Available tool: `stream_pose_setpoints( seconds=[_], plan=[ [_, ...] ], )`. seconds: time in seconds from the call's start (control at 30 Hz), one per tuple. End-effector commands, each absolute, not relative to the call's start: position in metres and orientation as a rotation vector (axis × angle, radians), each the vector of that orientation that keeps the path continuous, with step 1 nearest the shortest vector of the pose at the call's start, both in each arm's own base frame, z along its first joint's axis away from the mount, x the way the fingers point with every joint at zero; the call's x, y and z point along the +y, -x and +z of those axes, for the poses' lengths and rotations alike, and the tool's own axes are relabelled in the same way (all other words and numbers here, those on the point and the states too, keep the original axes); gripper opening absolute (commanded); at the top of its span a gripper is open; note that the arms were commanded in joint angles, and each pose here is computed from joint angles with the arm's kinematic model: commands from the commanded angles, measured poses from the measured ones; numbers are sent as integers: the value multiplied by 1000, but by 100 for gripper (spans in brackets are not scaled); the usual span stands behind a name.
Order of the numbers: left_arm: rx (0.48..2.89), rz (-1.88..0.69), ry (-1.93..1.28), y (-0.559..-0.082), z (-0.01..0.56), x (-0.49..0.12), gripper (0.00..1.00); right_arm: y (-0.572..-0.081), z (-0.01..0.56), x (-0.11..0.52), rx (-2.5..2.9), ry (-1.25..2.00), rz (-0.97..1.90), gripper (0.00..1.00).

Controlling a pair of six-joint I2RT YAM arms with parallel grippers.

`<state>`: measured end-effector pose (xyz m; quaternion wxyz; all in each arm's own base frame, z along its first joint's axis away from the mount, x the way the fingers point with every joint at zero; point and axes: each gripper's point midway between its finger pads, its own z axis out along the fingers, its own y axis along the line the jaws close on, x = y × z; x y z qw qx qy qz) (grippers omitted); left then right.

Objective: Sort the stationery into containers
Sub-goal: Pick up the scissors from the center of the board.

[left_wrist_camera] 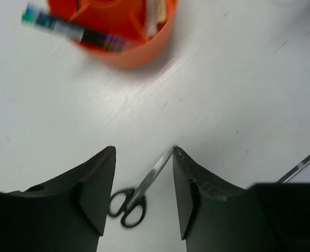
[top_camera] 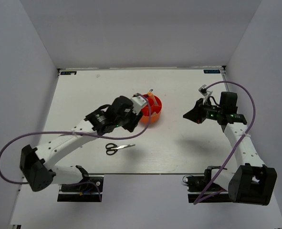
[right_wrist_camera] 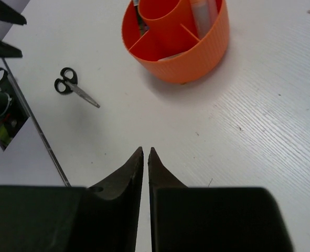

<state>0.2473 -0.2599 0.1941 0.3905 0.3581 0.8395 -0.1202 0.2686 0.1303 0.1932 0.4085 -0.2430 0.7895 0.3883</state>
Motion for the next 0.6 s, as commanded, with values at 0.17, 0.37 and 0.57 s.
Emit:
stream_pose_setpoints(
  seconds=[0.17,0.37,0.57],
  plan=[
    [2482,-161,-973,-215,107,-162,23,-260,188,156,1990,752,1044,16],
    [2545,-60,-1012,-232,96,-155,22,-259,182,158,2006,775,1027,18],
    [2693,123,-943,-233,72,-123,31,-258,181,158,2002,793,1030,20]
  ],
)
